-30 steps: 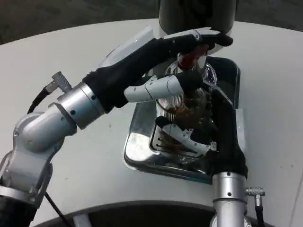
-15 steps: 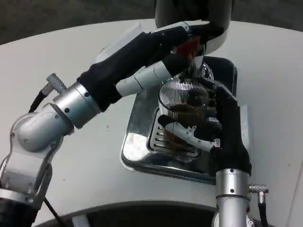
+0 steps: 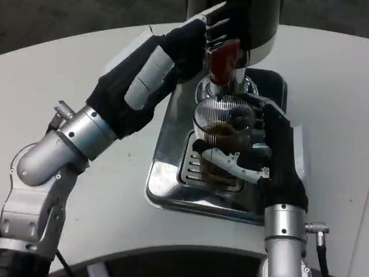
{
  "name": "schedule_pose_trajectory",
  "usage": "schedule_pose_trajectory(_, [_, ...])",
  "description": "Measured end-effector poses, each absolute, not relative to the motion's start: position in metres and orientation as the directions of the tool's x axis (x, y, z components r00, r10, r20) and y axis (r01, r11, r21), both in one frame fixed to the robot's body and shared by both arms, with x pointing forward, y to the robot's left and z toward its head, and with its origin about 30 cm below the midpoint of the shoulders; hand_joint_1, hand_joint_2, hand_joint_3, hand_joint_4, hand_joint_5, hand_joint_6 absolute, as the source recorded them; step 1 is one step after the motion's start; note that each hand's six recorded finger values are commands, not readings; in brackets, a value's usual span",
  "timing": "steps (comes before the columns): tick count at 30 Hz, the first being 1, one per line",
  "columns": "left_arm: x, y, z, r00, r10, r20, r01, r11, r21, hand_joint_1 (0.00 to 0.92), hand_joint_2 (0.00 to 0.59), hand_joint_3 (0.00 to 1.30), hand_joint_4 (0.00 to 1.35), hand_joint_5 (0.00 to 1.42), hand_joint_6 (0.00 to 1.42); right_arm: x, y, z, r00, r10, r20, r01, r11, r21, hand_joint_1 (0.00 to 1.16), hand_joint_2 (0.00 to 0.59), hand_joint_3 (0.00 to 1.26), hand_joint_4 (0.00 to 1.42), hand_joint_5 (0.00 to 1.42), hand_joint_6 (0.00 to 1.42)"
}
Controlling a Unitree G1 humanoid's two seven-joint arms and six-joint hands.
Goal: Grasp the cup under the faucet to collect the drink, then remove the cup.
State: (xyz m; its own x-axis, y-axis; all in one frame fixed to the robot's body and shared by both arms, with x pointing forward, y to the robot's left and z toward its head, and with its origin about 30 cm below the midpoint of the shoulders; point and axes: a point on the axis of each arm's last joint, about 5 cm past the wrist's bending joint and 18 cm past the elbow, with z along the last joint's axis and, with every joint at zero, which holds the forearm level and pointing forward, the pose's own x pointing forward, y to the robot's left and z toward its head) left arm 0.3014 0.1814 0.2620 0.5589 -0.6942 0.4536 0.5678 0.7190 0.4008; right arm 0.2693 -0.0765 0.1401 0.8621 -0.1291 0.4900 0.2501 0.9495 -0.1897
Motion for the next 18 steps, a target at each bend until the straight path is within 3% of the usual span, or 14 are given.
schedule_pose_trajectory(8, [0.303,0.184,0.258,0.555,-0.688,0.468,0.658,0.707,0.259,0.0,0.046,0.03,0.0,0.04,0.0,0.267,-0.078,0.14,0.86,-0.135,0.492,0.256,0.948,-0.188,1.0,0.145,0.68,0.75,0.88,0.8])
schedule_pose_trajectory(18, [0.297,0.192,0.268,0.532,-0.718,0.449,0.695,0.673,0.253,0.0,0.046,0.05,0.0,0.04,0.0,0.266,-0.079,0.143,0.85,-0.138,0.509,0.262,0.948,-0.18,1.0,0.144,0.68,0.75,0.88,0.8])
